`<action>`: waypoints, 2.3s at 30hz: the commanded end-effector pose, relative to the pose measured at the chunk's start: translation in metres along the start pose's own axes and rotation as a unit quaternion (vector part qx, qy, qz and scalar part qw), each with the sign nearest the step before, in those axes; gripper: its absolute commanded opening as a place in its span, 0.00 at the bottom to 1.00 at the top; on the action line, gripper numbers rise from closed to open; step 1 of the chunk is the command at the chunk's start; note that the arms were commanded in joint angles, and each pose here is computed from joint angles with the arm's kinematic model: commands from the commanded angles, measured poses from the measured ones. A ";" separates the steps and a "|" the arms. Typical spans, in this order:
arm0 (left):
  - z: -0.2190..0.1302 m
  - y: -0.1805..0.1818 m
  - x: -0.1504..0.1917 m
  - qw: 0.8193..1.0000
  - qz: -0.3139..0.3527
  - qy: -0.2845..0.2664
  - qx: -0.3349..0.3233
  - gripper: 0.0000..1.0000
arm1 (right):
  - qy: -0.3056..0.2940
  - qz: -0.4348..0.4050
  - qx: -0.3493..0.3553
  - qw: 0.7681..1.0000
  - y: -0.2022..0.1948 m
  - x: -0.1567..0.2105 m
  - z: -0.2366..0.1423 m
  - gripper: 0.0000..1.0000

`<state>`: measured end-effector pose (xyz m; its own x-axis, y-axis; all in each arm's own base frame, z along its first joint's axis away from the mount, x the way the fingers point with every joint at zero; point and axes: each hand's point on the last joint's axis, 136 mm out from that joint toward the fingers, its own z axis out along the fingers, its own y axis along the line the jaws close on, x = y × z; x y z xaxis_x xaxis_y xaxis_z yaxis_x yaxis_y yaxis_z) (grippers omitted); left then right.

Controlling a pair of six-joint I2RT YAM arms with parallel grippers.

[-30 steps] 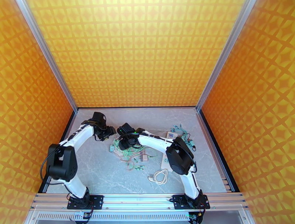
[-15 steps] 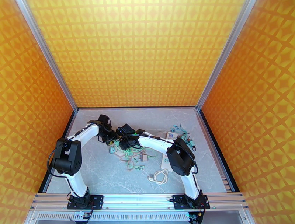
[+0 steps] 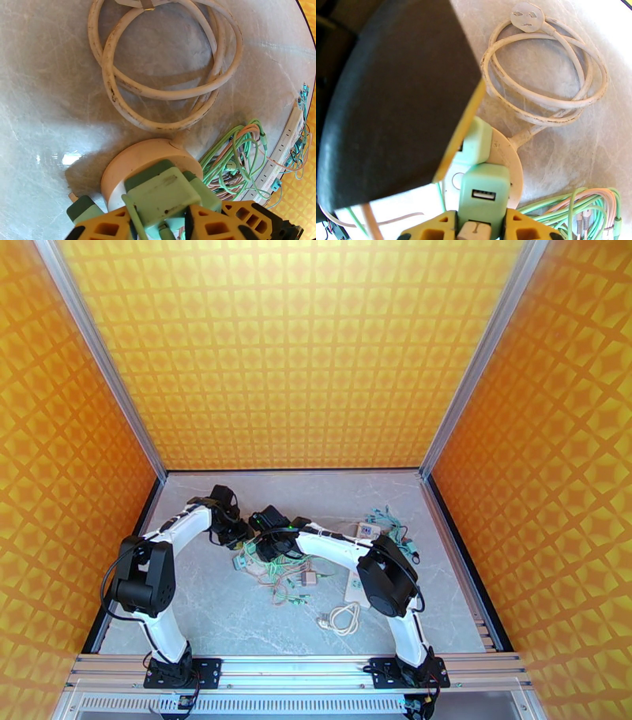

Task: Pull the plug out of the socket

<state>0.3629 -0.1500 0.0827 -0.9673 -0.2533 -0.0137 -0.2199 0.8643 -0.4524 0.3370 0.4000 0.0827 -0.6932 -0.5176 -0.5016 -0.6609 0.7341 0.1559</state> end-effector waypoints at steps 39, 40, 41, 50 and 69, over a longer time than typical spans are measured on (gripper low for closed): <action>0.047 0.041 0.047 0.993 -0.018 0.081 -0.081 0.34 | -0.041 0.036 0.003 0.999 -0.024 -0.019 -0.031 0.23; 0.047 0.041 0.048 0.993 -0.018 0.081 -0.082 0.34 | -0.042 0.036 0.003 0.998 -0.024 -0.019 -0.031 0.23; 0.047 0.041 0.047 0.993 -0.018 0.080 -0.082 0.34 | -0.043 0.037 0.002 0.998 -0.023 -0.020 -0.032 0.23; 0.052 0.043 0.046 0.993 -0.024 0.079 -0.082 0.32 | -0.035 -0.053 0.009 0.998 0.025 -0.014 -0.031 0.23; 0.055 0.049 0.053 0.993 -0.027 0.081 -0.084 0.30 | -0.024 -0.011 0.038 0.999 -0.008 -0.003 -0.025 0.21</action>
<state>0.3632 -0.1585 0.0784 -0.9649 -0.2588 -0.0434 -0.2074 0.8534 -0.4782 0.3336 0.3906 0.0933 -0.6532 -0.5414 -0.5294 -0.6458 0.7633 0.0164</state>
